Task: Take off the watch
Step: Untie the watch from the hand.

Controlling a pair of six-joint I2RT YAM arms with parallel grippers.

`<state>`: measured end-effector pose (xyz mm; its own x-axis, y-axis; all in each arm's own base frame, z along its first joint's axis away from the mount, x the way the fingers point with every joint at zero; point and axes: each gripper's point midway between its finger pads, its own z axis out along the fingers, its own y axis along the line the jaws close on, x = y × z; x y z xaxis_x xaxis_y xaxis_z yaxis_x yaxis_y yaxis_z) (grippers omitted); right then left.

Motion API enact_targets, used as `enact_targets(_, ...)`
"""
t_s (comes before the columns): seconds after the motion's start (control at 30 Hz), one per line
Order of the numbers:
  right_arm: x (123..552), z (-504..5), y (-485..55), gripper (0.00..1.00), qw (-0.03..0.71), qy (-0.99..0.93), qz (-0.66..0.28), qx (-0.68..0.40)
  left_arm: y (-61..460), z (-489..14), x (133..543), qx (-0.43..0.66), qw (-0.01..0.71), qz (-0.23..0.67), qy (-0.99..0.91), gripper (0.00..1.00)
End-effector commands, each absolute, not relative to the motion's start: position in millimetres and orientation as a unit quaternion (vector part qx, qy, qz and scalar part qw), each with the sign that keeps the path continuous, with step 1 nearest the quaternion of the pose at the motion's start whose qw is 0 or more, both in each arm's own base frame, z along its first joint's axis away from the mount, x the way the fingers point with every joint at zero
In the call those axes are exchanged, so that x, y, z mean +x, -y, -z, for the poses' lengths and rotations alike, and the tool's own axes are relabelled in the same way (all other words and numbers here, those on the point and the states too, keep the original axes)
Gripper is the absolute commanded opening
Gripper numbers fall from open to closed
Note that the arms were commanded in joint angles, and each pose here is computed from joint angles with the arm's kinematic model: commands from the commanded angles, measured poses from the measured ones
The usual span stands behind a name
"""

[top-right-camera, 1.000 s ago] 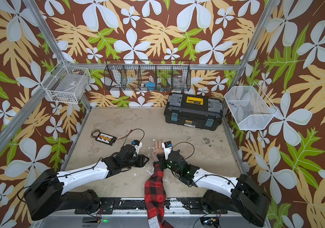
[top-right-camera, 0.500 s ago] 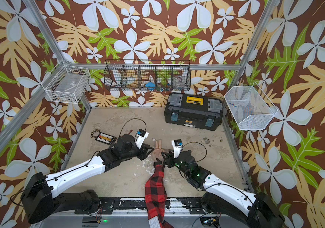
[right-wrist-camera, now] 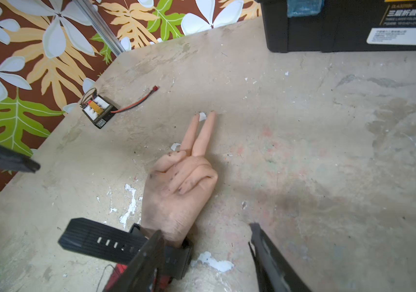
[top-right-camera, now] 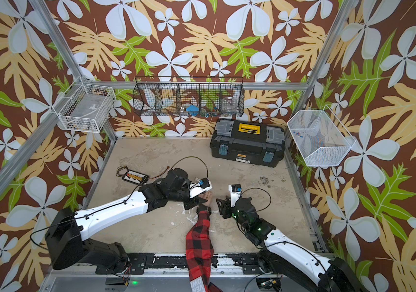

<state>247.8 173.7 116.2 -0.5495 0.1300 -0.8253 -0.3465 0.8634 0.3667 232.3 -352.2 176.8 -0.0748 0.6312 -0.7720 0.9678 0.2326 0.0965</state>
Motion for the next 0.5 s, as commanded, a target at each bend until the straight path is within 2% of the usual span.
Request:
enact_targets(0.0, 249.9, -119.0, -169.6, 0.57, 0.483, -0.836, -0.255, -0.049, 349.6, -155.4, 229.9, 0.622, 0.338, 0.199, -0.677, 0.42)
enact_targets(0.47, 243.3, -122.3, -166.6, 0.57, 0.49, -0.828, -0.268, -0.045, 358.7, -98.9, 229.3, 0.64, 0.269, 0.205, -0.69, 0.42)
